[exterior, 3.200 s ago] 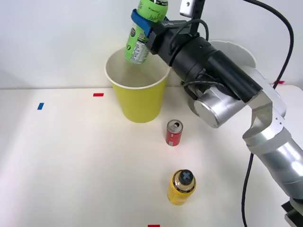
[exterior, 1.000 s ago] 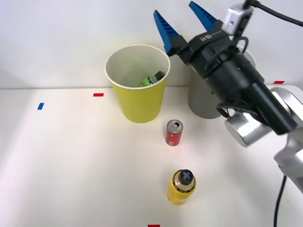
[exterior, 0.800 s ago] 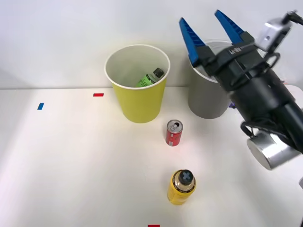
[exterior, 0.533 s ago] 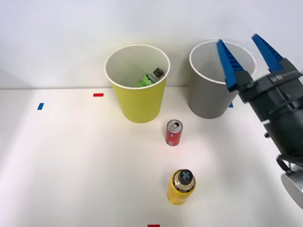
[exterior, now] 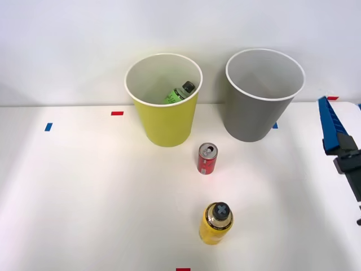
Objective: Put cans in the gray bin, plastic bottles in the light green bin
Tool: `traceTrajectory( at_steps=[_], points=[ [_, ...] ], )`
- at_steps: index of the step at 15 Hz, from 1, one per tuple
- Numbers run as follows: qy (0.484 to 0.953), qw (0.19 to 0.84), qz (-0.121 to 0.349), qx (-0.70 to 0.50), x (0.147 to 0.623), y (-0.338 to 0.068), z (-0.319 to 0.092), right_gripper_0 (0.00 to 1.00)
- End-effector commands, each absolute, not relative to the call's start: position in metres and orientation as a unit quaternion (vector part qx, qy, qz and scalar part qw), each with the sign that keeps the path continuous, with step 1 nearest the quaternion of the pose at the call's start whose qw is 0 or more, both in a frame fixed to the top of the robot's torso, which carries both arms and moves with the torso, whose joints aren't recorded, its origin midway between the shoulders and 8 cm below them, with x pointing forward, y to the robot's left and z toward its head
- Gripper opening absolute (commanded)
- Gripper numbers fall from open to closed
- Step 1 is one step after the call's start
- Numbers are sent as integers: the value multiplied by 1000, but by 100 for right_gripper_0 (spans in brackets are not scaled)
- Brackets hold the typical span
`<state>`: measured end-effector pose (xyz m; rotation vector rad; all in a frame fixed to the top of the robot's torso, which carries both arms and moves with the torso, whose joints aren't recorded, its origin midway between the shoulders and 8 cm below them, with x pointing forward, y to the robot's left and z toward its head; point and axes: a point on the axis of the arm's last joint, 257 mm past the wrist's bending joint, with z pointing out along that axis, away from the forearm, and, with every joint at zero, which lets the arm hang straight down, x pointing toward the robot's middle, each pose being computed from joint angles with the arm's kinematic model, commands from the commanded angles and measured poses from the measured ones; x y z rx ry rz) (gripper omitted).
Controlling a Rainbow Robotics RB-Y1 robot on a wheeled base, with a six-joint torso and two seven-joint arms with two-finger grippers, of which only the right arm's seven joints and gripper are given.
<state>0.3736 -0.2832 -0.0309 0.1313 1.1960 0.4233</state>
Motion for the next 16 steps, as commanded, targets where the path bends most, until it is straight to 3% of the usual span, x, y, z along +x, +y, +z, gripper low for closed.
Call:
traceTrajectory(
  at_steps=[1, 11, 16],
  points=[
    [577, 791, 174, 101, 361, -305, -57, 100],
    [600, 760, 111, 222, 330, -346, -116, 100],
    [596, 765, 98, 222, 344, -363, -182, 100]
  ],
)
